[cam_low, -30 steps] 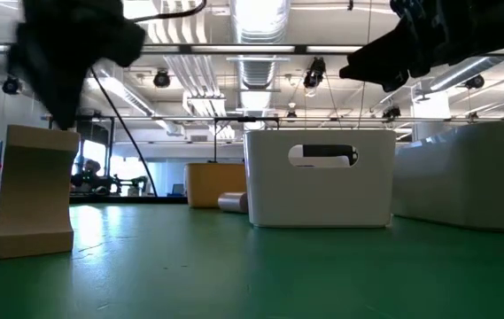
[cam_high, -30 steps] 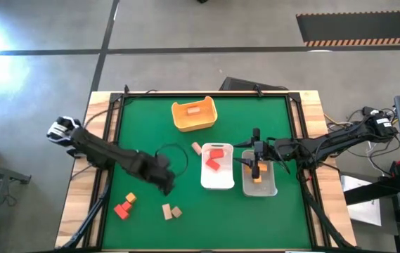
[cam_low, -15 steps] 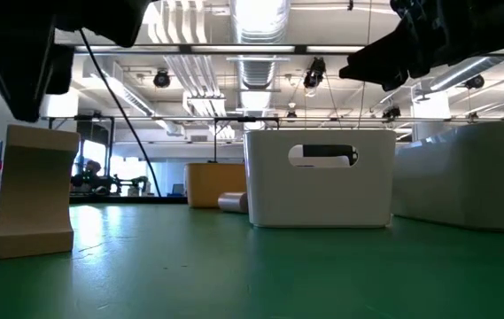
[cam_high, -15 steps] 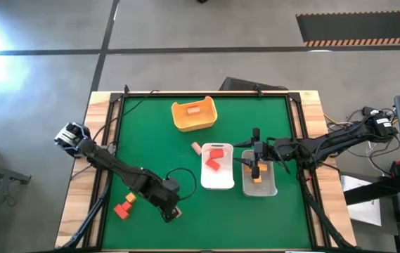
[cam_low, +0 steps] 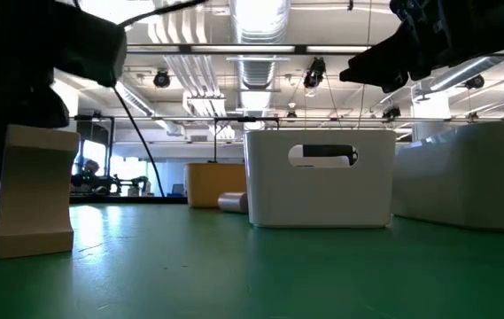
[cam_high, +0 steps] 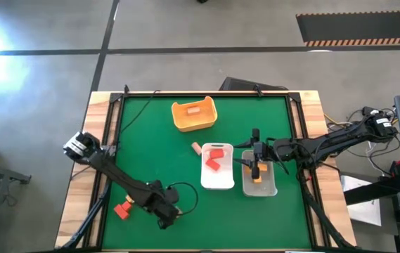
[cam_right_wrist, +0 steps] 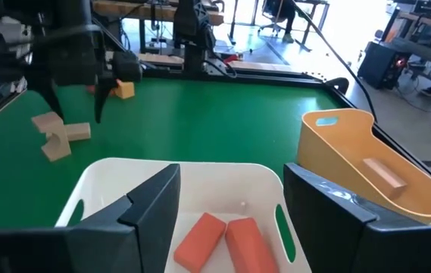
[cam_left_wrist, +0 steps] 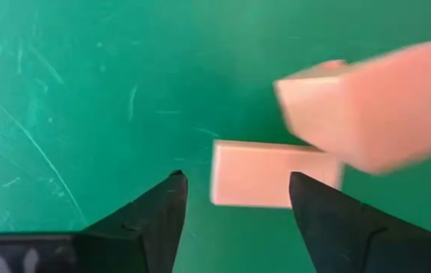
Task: Sort & place blocks by color
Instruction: Put the brown block into the yellow bin
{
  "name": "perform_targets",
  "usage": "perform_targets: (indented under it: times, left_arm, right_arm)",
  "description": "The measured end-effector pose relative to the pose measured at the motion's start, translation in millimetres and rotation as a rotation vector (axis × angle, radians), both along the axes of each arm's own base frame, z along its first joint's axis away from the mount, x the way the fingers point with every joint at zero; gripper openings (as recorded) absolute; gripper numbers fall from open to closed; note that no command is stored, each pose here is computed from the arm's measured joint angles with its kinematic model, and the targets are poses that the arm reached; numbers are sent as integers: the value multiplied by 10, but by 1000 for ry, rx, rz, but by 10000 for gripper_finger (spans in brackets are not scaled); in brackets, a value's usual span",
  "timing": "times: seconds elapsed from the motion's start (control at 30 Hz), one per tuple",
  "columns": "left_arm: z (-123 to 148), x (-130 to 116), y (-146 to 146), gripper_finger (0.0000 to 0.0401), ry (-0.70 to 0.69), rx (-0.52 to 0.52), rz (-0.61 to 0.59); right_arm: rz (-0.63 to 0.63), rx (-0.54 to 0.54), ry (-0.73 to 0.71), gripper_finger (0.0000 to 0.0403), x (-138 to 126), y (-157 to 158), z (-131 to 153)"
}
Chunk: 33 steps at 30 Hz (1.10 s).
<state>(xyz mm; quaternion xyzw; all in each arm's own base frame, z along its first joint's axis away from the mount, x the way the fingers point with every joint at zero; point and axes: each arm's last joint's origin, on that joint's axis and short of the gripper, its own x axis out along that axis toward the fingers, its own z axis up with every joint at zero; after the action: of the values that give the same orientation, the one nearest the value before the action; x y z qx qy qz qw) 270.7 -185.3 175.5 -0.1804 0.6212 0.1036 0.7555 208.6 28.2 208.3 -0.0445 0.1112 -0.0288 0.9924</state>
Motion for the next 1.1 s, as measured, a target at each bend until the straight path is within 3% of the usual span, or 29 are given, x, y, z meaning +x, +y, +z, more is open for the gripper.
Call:
perform_targets:
  times: [0.23,0.4,0.57,0.63,0.77,0.83,0.97,1.1]
  left_arm:
    - [-118,-21,24,224,88,57,14]
    - [-11,-244,190,224,245,188,54]
    - [191,-271,202,224,145,148,60]
    - [206,-282,233,224,153,137,182]
    - [231,-264,307,224,186,51,637]
    - [213,-248,290,224,205,3,777]
    - [189,-191,180,224,140,-72,828]
    - [103,-158,170,224,142,-51,854]
  right_arm:
    - [-1,4,-6,219,1,0,6]
    - [-2,12,-7,219,1,0,6]
    - [-5,23,-8,219,1,-1,6]
    - [-6,28,-8,219,1,0,6]
    - [-7,33,1,219,-1,0,-4]
    - [-6,26,2,219,-1,0,-3]
    - [1,-5,4,219,-1,0,-3]
    - [6,-26,6,219,-1,0,-4]
